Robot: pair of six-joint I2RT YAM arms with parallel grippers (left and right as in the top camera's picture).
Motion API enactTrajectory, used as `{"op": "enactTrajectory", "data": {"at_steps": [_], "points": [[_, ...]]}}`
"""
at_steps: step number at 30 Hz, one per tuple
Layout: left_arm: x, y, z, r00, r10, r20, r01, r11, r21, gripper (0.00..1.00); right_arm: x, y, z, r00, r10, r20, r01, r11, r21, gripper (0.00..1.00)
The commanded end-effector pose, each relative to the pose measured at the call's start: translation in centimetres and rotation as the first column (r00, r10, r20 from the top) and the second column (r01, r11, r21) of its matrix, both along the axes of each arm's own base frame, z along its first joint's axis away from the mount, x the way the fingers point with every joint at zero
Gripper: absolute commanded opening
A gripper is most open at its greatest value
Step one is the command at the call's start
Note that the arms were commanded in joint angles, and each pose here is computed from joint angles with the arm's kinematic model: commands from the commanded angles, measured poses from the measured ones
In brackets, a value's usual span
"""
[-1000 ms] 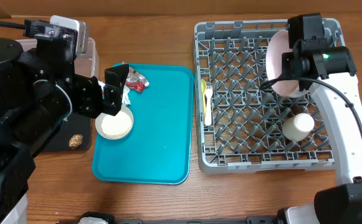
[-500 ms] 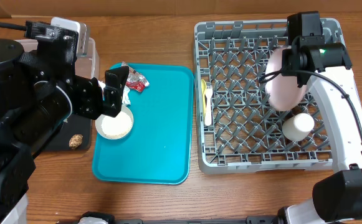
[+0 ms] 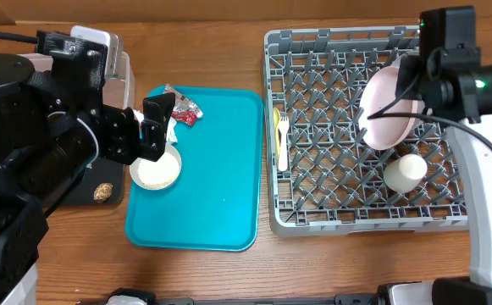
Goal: Sort waste into correct bins and load items into the dishwasher rack
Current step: 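Stand the pink plate upright beside the grey plate with right gripper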
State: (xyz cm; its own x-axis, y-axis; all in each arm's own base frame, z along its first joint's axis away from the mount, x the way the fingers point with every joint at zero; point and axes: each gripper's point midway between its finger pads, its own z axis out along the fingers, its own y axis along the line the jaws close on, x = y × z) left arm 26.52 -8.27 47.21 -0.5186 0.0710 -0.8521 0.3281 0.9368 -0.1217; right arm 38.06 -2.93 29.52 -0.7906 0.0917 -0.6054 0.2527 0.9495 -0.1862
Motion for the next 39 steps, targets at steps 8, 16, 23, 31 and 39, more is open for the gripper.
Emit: {"op": "enactTrajectory", "data": {"at_steps": [8,16,23,31,39], "points": [[-0.1,0.2,0.0,1.0,0.013,-0.004,-0.013,1.0,-0.001,1.0,-4.2,-0.2,-6.9,0.94,-0.194,-0.28,0.233,0.966,0.111,0.04],[-0.1,0.2,0.0,1.0,0.013,-0.004,-0.013,1.0,0.0,1.0,-5.5,-0.1,-10.5,0.899,-0.238,-0.369,0.292,0.951,0.099,0.04],[-0.1,0.2,0.0,1.0,0.012,-0.004,-0.012,1.0,0.0,1.0,-5.8,-1.5,-12.5,0.877,-0.292,-0.381,0.349,0.933,0.089,0.04],[0.0,0.1,0.1,1.0,0.013,0.001,-0.013,1.0,-0.001,1.0,-4.1,-2.2,-13.3,0.899,-0.276,-0.339,0.345,0.924,0.164,0.04],[0.2,0.1,-0.1,1.0,0.013,-0.008,-0.013,1.0,0.0,1.0,-0.7,-0.9,-12.5,0.954,-0.199,-0.224,0.254,0.934,0.253,0.04]]}}
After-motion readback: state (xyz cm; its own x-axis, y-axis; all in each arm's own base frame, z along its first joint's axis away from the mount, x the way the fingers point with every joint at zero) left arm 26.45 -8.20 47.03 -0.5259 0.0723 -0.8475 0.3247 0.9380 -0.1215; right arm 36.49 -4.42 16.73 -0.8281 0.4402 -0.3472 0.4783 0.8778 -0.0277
